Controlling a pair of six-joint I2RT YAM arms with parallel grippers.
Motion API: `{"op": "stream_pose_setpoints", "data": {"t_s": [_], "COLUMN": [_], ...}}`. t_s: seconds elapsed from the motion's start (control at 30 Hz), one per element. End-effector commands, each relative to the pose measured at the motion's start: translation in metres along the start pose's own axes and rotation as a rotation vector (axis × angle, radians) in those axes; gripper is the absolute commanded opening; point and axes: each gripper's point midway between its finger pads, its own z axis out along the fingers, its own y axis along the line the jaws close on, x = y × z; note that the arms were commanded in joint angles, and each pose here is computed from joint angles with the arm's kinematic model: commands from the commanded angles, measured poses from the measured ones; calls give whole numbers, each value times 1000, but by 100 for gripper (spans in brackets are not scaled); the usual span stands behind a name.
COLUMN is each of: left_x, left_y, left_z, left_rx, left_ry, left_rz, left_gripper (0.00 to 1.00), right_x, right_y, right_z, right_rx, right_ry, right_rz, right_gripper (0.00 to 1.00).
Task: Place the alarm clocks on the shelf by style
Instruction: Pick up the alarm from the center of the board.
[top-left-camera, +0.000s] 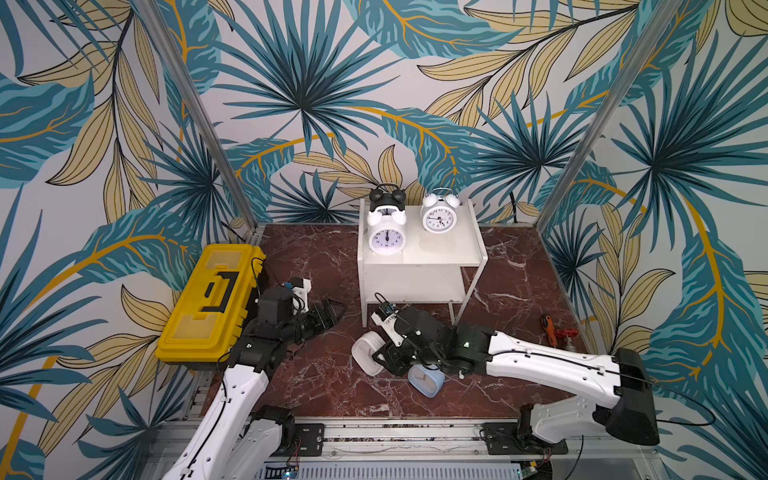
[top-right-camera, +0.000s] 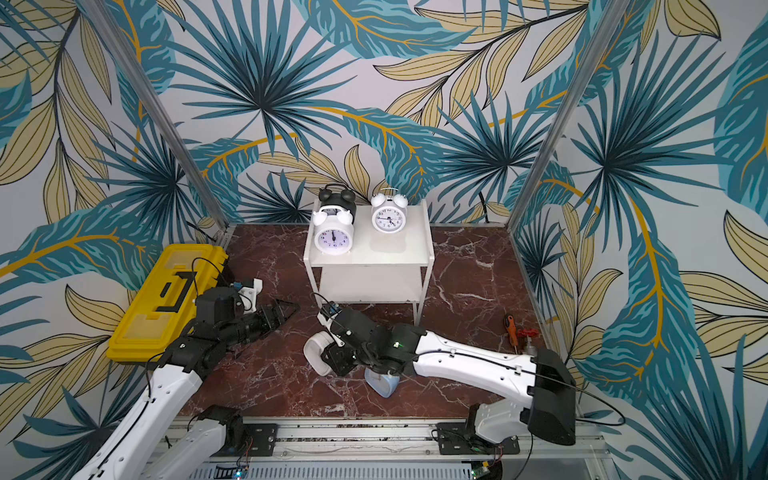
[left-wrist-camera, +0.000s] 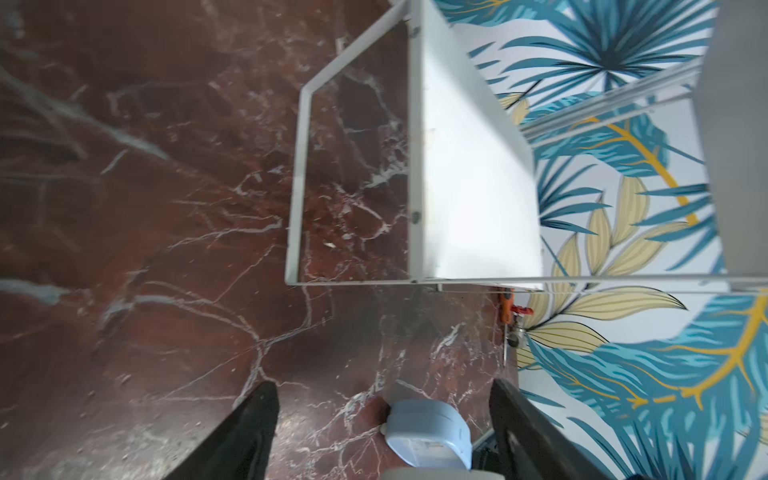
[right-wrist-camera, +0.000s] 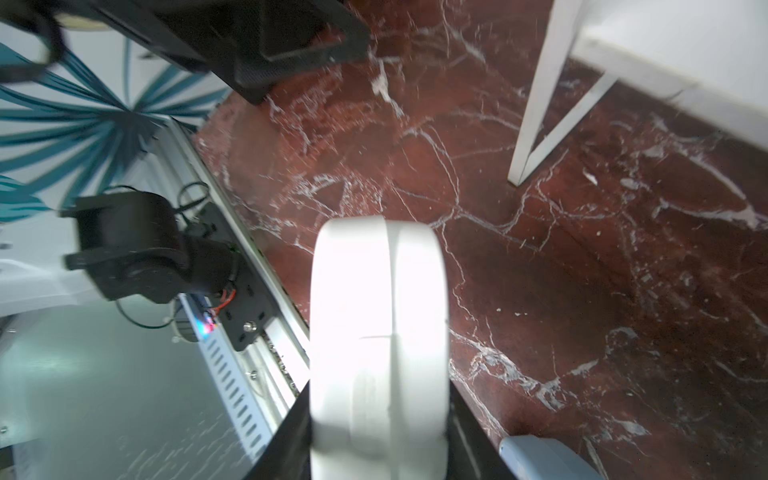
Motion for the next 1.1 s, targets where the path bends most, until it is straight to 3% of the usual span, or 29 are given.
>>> {"op": "stream_pose_setpoints", "data": {"t_s": [0.0,0.2,0.4,0.7,0.9,1.07], "left_x": [-4,30,54,60,64,68], "left_y": [-75,-130,-150,-148,-156,-151], "left_z": [-19,-48,-55,-45,-47,-46], "left_rx": [310,533,674,689,738,739], "left_ry": [41,161,245,310,336,359], "left_rz": [140,308,332,325,338,329], "left_gripper": [83,90,92,88,66,61], "right_x": [6,-28,-44,-58,-63,-66], "right_y": [4,19,19,28,26,24], "right_z": [-14,-72,-110,-124,-118,-116], "right_rx": [-87,-459,-626,-724,-716,-705], "right_ry": [32,-49,-58,-35,-29,-38], "right_rz": [-11,113,143,123,116,113], "right_gripper": [22,22,22,22,22,22]}}
